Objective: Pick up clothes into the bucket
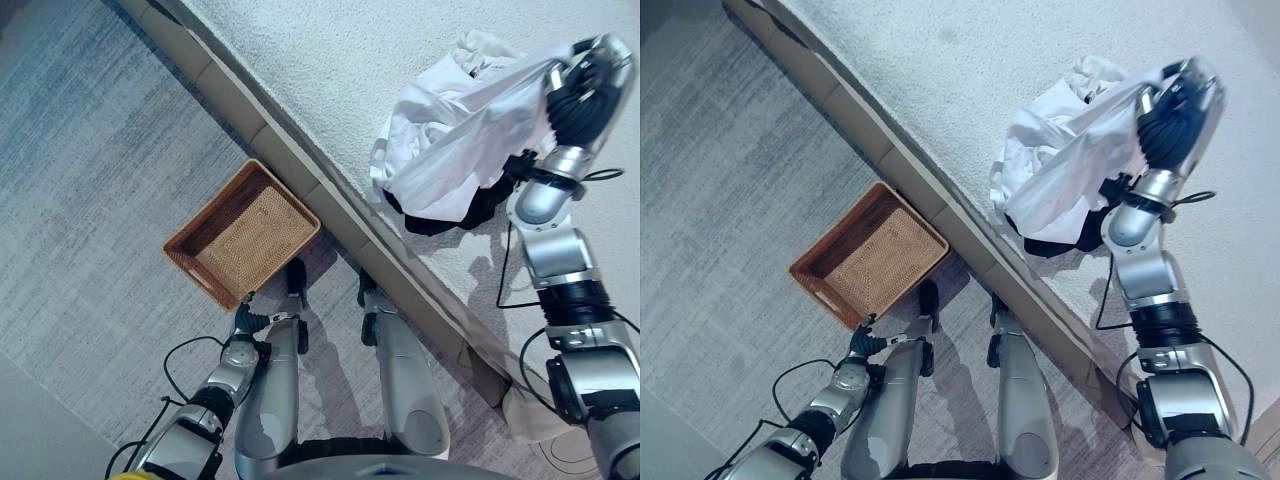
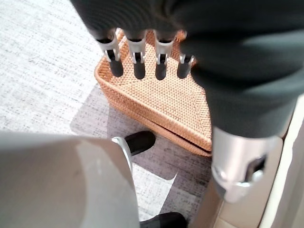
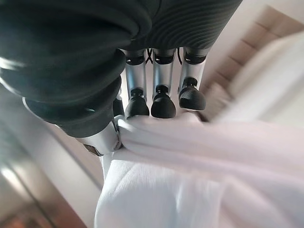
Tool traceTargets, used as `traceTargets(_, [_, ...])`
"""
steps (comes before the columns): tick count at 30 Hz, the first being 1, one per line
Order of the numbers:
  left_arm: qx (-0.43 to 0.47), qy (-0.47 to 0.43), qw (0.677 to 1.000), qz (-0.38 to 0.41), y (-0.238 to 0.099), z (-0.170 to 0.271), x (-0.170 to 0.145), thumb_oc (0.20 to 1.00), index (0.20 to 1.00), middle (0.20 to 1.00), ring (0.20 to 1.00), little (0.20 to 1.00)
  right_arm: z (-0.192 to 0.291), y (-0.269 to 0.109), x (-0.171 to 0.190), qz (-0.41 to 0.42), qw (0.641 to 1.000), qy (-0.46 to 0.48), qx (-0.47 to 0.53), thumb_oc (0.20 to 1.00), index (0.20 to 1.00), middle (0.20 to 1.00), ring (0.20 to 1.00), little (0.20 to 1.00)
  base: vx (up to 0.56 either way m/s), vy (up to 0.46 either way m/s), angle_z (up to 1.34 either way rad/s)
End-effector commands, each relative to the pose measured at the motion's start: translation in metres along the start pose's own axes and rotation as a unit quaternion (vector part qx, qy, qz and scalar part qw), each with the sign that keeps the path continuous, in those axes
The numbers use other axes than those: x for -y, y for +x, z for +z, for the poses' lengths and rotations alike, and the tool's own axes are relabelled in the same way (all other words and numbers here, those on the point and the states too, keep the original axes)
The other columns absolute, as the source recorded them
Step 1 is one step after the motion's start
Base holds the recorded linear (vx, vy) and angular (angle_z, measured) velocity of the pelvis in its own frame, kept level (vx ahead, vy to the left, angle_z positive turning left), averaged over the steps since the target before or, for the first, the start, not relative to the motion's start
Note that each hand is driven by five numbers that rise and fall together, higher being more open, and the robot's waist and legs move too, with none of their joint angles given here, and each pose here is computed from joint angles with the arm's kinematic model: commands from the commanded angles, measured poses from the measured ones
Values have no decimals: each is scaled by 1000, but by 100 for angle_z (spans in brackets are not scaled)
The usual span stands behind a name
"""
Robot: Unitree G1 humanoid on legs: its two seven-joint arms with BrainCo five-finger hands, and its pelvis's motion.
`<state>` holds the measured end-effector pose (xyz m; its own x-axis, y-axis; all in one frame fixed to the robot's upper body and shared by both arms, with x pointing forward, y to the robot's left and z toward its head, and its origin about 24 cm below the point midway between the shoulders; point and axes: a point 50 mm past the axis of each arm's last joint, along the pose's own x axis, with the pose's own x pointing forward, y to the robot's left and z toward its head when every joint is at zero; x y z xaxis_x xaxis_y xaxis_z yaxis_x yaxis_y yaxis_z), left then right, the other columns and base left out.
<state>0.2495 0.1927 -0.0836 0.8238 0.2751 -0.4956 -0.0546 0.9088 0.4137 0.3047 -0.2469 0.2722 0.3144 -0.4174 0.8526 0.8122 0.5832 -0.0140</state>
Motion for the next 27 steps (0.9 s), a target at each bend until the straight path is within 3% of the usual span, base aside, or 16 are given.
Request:
traceTargets(1, [-49,12,998,24,-10,-34,-11,1000,1000,1000,1000,1000,29,32,39,-99,990,8,102,200,200,200,200,200,0,0,0])
traceTargets(9, [-99,31,994,28,-16,-62,-23,1000,1000,1000,1000,1000,34,63,58,-124,984,-16,125,200,200,200,200,200,29,6,-5])
traceTargets(13, [-66,21,997,21,-14,-52,-27,1000,1000,1000,1000,1000,37,75,55,-92,987,-25,131,200,200,200,200,200,70,3,-9])
traceTargets(19, [131,-64,989,-20,-11,38,-35,1000,1000,1000,1000,1000,31,78,26,35,996,-3,87,200,200,200,200,200,72,9,-6])
traceTargets(24, [363,-59,928,-48,-36,155,-53,1000,1000,1000,1000,1000,23,48,-6,173,983,10,63,200,200,200,200,200,78,-9,-5])
traceTargets(27, [400,-38,914,-55,-41,178,-50,1000,1000,1000,1000,1000,19,38,-14,223,973,14,51,200,200,200,200,200,81,-24,-6])
